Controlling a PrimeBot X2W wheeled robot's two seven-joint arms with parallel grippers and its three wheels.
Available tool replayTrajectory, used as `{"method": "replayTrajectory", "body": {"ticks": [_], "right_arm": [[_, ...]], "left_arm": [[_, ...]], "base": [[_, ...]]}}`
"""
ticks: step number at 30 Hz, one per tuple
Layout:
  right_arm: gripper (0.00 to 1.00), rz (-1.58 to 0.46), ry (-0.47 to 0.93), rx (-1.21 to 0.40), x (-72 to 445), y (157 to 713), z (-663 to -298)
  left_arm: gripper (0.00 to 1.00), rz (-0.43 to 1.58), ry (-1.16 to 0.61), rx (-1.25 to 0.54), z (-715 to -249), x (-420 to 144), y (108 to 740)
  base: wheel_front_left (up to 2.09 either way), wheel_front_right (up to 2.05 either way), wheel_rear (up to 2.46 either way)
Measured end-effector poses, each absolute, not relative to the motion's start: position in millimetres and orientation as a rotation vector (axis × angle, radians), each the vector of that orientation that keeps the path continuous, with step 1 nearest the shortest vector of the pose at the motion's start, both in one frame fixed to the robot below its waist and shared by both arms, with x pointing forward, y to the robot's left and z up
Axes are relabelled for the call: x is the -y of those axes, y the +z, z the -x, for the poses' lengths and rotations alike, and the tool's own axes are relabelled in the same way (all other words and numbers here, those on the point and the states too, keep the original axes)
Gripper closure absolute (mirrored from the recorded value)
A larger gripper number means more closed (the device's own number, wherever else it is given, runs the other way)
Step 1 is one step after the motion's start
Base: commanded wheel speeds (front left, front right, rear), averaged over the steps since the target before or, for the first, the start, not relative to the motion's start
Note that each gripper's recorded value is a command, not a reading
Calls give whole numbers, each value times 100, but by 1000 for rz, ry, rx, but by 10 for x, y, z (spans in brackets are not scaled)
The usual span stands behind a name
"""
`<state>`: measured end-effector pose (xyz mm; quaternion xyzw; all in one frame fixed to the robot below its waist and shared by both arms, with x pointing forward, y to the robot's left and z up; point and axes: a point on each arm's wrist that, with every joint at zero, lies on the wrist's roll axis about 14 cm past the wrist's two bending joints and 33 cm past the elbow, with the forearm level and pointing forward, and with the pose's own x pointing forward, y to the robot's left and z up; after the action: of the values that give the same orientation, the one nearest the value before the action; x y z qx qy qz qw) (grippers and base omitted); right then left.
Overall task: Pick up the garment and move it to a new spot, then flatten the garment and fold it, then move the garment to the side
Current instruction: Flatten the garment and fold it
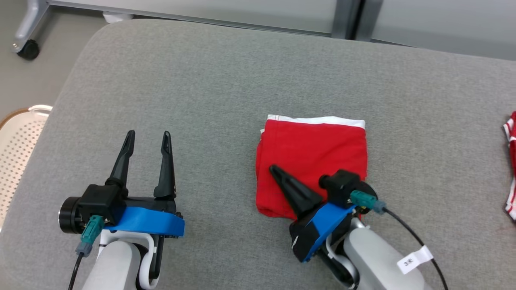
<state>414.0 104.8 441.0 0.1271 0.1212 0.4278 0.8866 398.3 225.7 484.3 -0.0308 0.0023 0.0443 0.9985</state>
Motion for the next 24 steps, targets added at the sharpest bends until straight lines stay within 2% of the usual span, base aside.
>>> {"method": "replayTrajectory", "body": {"ticks": [2, 3, 4, 5, 10, 15, 19, 24], "right_arm": [[100, -267, 841, -202, -923, 4511, -4269], [70, -270, 807, -173, -830, 4570, -4347], [31, -271, 767, -148, -715, 4621, -4426], [0, -271, 724, -127, -586, 4657, -4493], [0, -256, 494, -53, 188, 4759, -4641], [0, -212, 303, -24, 892, 4832, -4555], [0, -183, 203, -6, 1278, 4933, -4383], [0, -151, 150, 11, 1496, 5087, -4141]], "left_arm": [[0, 59, 78, -1, -4011, -2228, 4850], [0, 59, 71, -3, -4020, -2212, 4841], [0, 60, 62, -6, -4025, -2186, 4826], [0, 62, 52, -12, -4026, -2161, 4806], [0, 59, 10, -19, -4074, -2041, 4770], [0, 61, -45, -35, -4086, -1873, 4733], [0, 60, -73, -39, -4034, -1777, 4753], [0, 50, -88, -42, -3903, -1747, 4799]], "base": [[0, 0, 0], [0, 0, 0], [0, 0, 0], [0, 0, 0], [0, 0, 0], [0, 0, 0], [0, 0, 0], [0, 0, 0]]}}
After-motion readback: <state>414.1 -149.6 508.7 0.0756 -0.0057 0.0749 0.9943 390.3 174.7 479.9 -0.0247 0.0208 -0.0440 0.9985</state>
